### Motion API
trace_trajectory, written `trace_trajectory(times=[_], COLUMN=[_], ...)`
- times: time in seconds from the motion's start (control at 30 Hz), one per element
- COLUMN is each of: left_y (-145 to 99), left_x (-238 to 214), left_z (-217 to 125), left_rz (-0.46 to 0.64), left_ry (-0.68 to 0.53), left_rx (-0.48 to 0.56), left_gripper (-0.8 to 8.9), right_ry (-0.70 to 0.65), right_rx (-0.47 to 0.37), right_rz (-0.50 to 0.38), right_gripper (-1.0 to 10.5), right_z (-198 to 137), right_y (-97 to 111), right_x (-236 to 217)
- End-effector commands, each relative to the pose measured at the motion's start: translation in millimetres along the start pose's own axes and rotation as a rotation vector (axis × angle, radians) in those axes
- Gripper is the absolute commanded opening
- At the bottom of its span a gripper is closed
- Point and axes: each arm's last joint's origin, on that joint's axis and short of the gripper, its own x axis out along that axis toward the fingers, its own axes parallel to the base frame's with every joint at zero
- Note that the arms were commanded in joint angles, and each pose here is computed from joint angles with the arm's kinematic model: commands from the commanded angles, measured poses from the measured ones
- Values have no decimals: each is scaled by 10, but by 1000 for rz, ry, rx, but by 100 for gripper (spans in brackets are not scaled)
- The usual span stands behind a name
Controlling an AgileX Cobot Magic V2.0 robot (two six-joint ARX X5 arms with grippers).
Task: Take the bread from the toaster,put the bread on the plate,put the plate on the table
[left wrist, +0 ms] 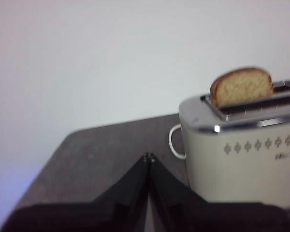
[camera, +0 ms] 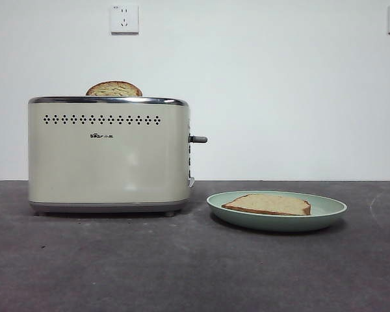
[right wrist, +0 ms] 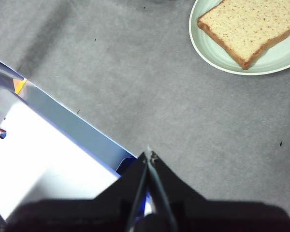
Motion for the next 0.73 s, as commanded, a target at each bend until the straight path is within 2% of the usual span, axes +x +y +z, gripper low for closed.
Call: trace_trajectory(times=[0.03, 0.37, 0.53, 0.73], left_y=[-25, -121, -126, -125], left_x=[21, 42, 17, 18], left_z=[-229, -902, -976, -968], left_rz=[7, 6, 28, 26], left_ry=[18, 115, 192, 183], left_rx=[-51, -183, -187, -186], left_gripper=[-4, -4, -4, -4], right_ry=[-2, -2, -2, -1], right_rx=[-10, -10, -10, -10], right_rz=[-1, -1, -2, -2], right_gripper=[1, 1, 1, 1], right_z=[-1, -1, -1, -2], right_y=[2, 2, 2, 2], right_x=[-1, -1, -1, -1])
